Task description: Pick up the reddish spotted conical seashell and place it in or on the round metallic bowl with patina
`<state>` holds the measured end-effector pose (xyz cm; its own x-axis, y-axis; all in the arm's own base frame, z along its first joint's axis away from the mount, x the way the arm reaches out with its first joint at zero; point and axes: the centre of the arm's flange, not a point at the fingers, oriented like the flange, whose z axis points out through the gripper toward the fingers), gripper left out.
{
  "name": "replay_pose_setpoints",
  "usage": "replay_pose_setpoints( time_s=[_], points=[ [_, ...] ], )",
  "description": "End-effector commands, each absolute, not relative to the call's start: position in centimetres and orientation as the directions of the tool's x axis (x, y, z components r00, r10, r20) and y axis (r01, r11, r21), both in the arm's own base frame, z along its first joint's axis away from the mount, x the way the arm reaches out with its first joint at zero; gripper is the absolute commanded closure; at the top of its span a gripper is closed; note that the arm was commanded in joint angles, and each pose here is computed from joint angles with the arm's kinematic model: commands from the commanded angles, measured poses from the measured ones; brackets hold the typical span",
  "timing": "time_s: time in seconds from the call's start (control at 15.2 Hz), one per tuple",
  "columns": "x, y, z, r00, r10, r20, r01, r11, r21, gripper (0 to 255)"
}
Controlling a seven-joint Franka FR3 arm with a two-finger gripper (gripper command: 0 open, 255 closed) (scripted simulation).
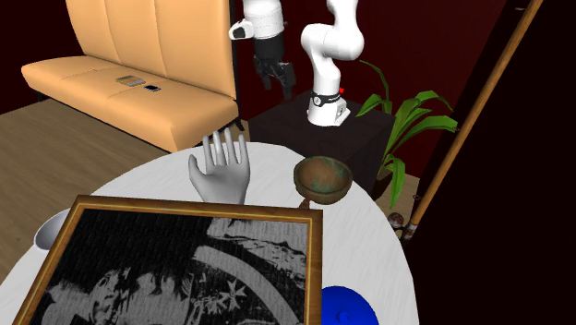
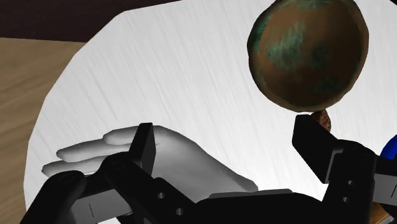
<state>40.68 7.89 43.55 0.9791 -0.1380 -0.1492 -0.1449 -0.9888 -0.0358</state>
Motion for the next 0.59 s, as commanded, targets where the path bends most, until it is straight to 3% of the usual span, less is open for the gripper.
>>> replay_pose_setpoints(
  time_s=[0.0, 0.53],
  points=[
    [42.3, 9.3, 41.6, 0.979, -0.133, -0.156, -0.142, -0.989, -0.048, 0],
    [47.6, 14.6, 34.4, 0.975, -0.113, -0.189, -0.132, -0.987, -0.092, 0]
  ],
)
